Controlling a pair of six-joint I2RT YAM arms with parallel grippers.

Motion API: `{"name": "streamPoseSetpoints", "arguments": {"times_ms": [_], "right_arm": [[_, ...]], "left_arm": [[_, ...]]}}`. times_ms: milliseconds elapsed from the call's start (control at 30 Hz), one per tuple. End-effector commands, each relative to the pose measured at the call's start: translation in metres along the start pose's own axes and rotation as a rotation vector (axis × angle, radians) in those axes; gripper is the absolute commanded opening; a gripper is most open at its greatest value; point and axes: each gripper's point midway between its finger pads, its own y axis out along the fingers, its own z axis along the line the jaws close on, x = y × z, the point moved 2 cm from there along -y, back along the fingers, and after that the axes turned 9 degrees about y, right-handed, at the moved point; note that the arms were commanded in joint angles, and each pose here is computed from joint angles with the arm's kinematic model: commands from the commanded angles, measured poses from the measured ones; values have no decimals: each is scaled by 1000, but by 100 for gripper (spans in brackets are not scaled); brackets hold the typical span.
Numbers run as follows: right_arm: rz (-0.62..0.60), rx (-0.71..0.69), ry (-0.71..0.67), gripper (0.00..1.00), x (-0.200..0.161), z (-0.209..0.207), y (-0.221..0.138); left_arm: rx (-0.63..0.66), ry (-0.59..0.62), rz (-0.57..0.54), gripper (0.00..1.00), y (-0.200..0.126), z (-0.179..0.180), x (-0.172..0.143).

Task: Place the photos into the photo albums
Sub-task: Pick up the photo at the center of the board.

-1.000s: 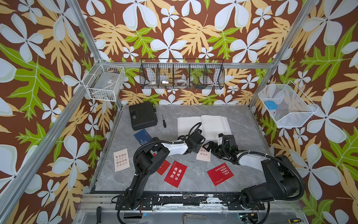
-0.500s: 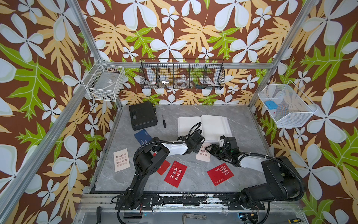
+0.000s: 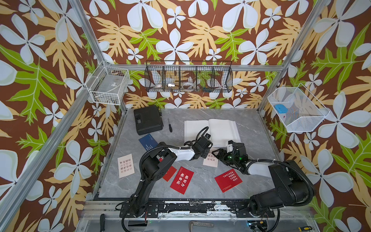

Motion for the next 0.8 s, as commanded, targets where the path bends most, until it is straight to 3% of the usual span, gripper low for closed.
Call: {"name": "streamPoseSetpoints", "arguments": {"times_ms": [0,267,500,767], "right_arm": [[6,-27,35,57,-4,-8,-1],[-4,-28,39,31,-4,-9,-2],[-13,12,35,23,0,-2,1],[-9,-1,38,3,-2,-3,-2]], "left_arm": [[-82,73,472,50,-5,-8,-120],[-84,74,465,50,-6,-8,-118],[-87,71,462,50,-6,-9,-117],[-83,60,430,53,-12,-8,-107]]}}
